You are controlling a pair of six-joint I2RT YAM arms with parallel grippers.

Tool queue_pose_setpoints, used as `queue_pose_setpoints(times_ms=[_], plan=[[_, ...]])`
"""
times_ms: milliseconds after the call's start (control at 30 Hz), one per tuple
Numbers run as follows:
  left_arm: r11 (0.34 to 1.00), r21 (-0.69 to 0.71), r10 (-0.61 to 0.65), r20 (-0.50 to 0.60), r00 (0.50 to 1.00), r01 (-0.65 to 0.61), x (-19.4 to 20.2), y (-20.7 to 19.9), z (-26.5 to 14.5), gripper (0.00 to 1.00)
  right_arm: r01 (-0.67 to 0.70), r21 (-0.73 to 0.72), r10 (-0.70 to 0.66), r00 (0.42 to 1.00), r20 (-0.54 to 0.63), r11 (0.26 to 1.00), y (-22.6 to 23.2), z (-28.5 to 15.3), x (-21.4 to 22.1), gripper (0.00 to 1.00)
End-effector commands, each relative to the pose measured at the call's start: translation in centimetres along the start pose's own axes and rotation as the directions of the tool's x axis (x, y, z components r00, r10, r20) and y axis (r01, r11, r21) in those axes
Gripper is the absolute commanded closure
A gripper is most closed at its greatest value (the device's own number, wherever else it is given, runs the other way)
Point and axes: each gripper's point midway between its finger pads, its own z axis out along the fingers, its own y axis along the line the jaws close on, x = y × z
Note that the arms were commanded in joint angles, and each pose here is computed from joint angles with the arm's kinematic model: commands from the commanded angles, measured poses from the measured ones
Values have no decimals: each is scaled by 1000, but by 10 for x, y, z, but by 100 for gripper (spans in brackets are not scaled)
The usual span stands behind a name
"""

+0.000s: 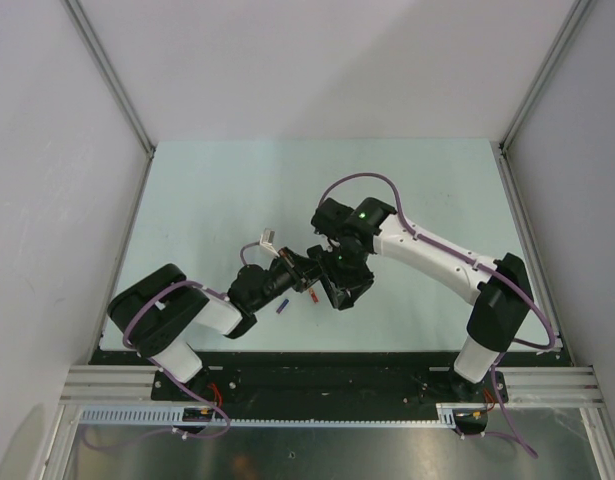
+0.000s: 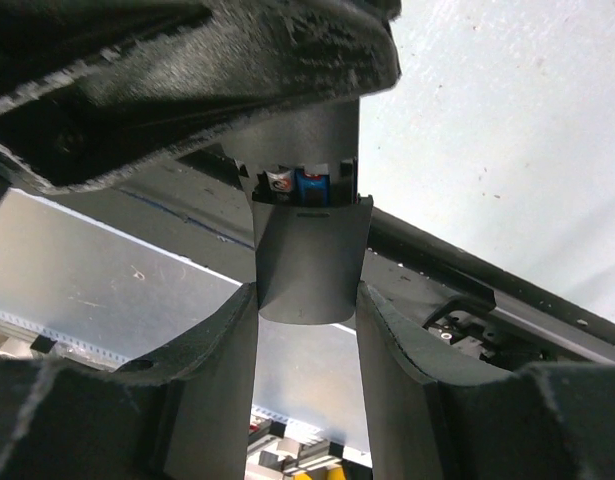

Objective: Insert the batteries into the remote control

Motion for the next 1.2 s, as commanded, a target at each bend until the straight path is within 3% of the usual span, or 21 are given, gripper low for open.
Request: queue_pose_setpoints(times_ms=[0, 1167], plan=[[913, 396, 56, 103, 993, -93, -17, -105, -20, 100, 19, -21, -19, 1000, 0, 1000, 9, -10, -5, 100], [901, 427, 45, 84, 995, -77, -13, -116, -24, 100, 24, 2, -24, 1000, -6, 1000, 10, 0, -15, 100]])
